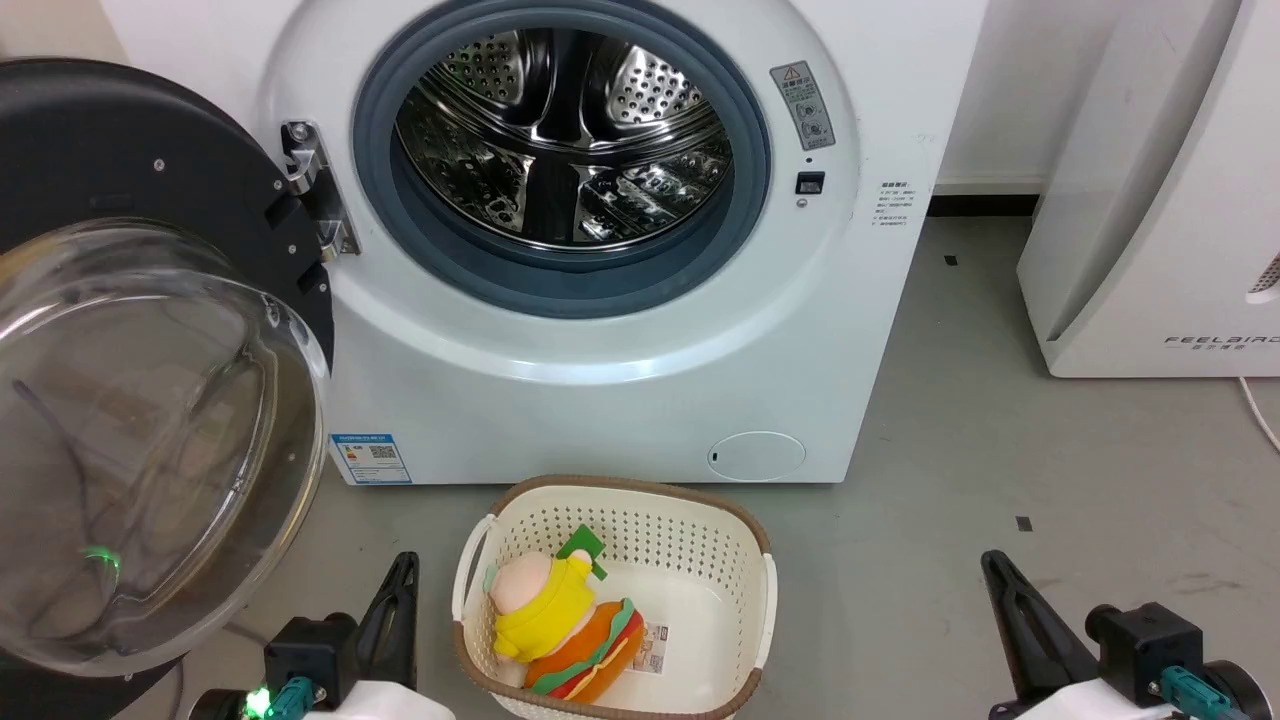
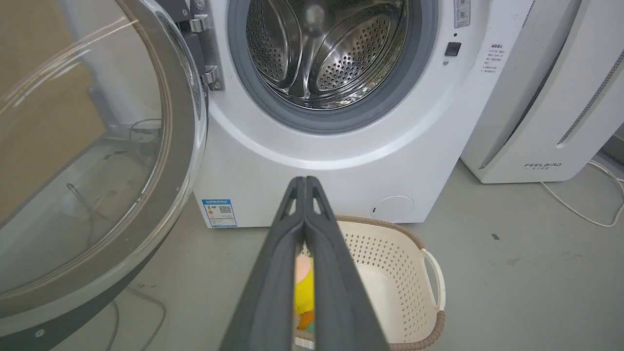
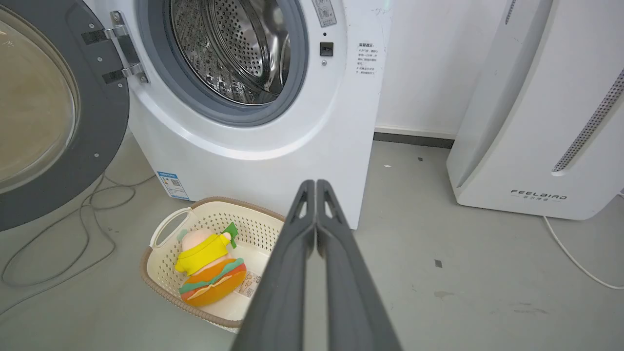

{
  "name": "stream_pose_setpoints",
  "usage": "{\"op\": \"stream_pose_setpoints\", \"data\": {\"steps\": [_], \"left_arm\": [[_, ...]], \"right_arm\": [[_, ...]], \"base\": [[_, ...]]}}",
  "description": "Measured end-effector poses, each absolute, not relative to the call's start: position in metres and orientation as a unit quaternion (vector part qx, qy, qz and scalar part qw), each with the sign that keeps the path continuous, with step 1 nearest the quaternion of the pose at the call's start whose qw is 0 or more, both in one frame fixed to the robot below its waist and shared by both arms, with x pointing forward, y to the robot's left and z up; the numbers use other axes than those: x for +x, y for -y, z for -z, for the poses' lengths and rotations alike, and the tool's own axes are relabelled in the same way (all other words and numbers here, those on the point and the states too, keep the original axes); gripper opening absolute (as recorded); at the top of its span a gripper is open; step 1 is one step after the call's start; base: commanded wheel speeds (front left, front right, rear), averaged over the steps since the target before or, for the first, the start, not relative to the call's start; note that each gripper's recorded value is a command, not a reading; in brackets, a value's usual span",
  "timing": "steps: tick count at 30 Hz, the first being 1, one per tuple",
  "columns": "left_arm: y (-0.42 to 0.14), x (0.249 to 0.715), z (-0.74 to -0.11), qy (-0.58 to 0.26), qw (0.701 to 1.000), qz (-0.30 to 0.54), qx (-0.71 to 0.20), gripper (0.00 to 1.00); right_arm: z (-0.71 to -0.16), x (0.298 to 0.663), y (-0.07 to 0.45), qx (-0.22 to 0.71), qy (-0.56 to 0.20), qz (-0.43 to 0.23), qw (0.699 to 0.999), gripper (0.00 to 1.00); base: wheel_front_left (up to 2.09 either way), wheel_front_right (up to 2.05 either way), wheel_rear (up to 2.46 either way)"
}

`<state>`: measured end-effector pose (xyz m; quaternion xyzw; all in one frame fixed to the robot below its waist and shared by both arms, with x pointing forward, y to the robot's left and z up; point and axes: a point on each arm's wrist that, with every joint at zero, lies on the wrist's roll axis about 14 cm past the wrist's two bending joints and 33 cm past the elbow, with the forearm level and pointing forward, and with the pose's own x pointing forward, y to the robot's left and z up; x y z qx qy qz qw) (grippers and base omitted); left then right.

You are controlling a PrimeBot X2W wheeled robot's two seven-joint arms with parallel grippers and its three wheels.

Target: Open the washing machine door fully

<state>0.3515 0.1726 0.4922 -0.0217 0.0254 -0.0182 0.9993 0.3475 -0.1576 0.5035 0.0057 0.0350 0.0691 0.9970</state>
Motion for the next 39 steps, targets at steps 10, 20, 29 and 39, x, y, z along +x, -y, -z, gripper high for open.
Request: {"op": "stream_pose_setpoints", "data": {"steps": [10,20,29,39], "left_arm": [[-0.170,0.353,-0.494,-0.024,0.999,0.019,-0.019,0.00],[-0.173,0.357,-0.500,-0.018,1.000,0.017,-0.013,0.00],[-0.172,0.358,-0.502,-0.018,1.000,0.017,-0.009,0.00],[-0.173,0.360,-0.505,-0.016,1.000,0.014,-0.005,0.00]], "right_arm": [[-0.504,0.349,0.158,0.003,-0.036,-0.069,0.997,0.00],[-0.507,0.352,0.158,-0.001,-0.031,-0.069,0.997,0.00],[-0.508,0.354,0.158,-0.007,-0.029,-0.068,0.997,0.00],[-0.510,0.356,0.159,-0.008,-0.026,-0.068,0.997,0.00]], "base": [[0.00,0.00,0.00],[0.00,0.00,0.00],[0.00,0.00,0.00],[0.00,0.00,0.00]]}}
